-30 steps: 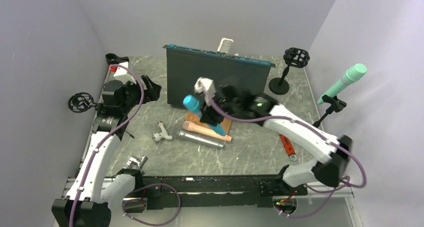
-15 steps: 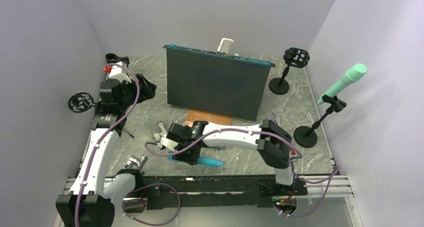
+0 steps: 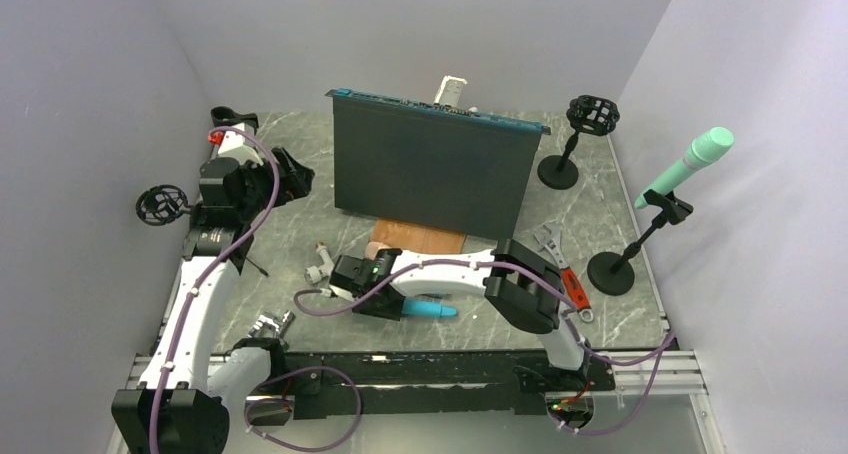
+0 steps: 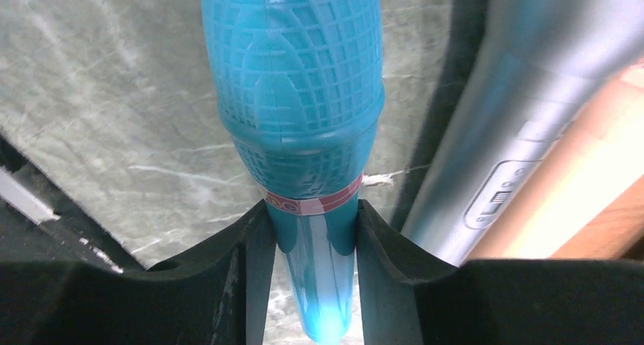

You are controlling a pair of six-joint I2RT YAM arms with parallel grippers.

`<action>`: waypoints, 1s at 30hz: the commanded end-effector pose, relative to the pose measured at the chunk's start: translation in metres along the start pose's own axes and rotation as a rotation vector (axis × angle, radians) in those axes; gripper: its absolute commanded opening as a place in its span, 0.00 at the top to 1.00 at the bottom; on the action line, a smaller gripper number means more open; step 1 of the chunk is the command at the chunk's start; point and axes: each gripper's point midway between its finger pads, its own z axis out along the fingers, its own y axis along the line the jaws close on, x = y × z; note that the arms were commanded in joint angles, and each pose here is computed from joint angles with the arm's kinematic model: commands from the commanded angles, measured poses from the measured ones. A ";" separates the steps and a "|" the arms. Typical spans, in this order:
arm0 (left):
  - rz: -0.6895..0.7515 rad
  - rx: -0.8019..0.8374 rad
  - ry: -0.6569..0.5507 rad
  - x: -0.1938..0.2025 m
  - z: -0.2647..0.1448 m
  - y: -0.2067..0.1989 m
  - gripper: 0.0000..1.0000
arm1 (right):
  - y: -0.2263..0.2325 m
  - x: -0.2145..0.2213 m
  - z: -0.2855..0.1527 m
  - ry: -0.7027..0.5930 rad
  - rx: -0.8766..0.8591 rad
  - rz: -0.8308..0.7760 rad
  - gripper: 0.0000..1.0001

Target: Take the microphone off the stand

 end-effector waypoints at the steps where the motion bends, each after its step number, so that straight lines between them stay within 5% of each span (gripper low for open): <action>1: 0.010 0.037 -0.056 -0.019 -0.005 -0.011 0.01 | -0.025 -0.023 -0.002 -0.059 0.120 0.009 0.67; 8: 0.010 0.043 -0.059 -0.019 -0.006 -0.012 0.01 | -0.040 -0.025 0.001 -0.062 0.207 0.026 0.42; 14: 0.009 0.048 -0.063 -0.020 -0.007 -0.013 0.01 | -0.039 -0.031 -0.012 -0.105 0.193 0.039 0.31; 30: 0.009 0.057 -0.068 -0.021 -0.009 -0.015 0.01 | -0.053 -0.061 -0.098 -0.324 0.216 0.107 0.25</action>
